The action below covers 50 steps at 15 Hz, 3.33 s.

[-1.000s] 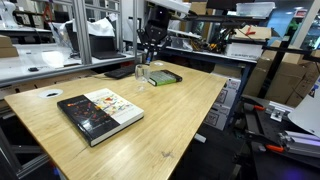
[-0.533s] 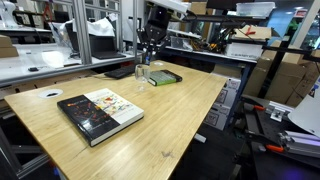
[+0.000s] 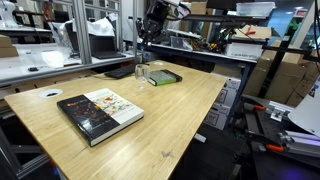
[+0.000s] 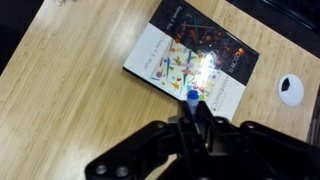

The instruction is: Put the pen in the glass

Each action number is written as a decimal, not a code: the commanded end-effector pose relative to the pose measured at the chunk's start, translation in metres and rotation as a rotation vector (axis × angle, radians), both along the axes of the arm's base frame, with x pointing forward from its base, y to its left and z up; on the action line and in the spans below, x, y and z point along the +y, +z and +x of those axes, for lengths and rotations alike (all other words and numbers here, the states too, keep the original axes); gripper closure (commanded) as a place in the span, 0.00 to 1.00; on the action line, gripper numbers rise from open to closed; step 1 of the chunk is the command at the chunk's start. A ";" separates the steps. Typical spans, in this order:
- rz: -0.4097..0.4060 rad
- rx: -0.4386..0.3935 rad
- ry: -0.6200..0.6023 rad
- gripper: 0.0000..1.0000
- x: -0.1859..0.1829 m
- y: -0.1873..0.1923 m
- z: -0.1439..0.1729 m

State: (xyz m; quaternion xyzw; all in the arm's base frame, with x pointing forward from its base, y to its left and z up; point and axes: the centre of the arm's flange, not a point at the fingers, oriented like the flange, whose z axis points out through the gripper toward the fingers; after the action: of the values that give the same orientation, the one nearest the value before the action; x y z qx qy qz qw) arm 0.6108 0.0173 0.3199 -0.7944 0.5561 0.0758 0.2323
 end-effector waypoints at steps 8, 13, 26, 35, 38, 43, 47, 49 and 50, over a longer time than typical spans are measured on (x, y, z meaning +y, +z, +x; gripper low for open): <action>0.263 0.030 -0.122 0.97 -0.067 -0.034 0.039; 0.303 0.014 -0.187 0.97 -0.085 -0.051 0.048; 0.361 0.000 -0.285 0.97 -0.104 -0.083 0.060; 0.386 -0.001 -0.269 0.97 -0.100 -0.074 0.059; 0.376 -0.003 -0.269 0.97 -0.091 -0.059 0.053; 0.363 -0.021 -0.297 0.97 -0.094 -0.040 0.047; 0.361 0.003 -0.332 0.97 -0.111 -0.053 0.038; 0.365 0.022 -0.341 0.97 -0.115 -0.063 0.036; 0.363 0.031 -0.344 0.97 -0.115 -0.068 0.036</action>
State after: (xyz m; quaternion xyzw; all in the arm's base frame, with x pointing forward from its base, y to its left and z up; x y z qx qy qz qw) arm 0.6501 -0.0977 0.2540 -0.6436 0.6575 0.1378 0.3668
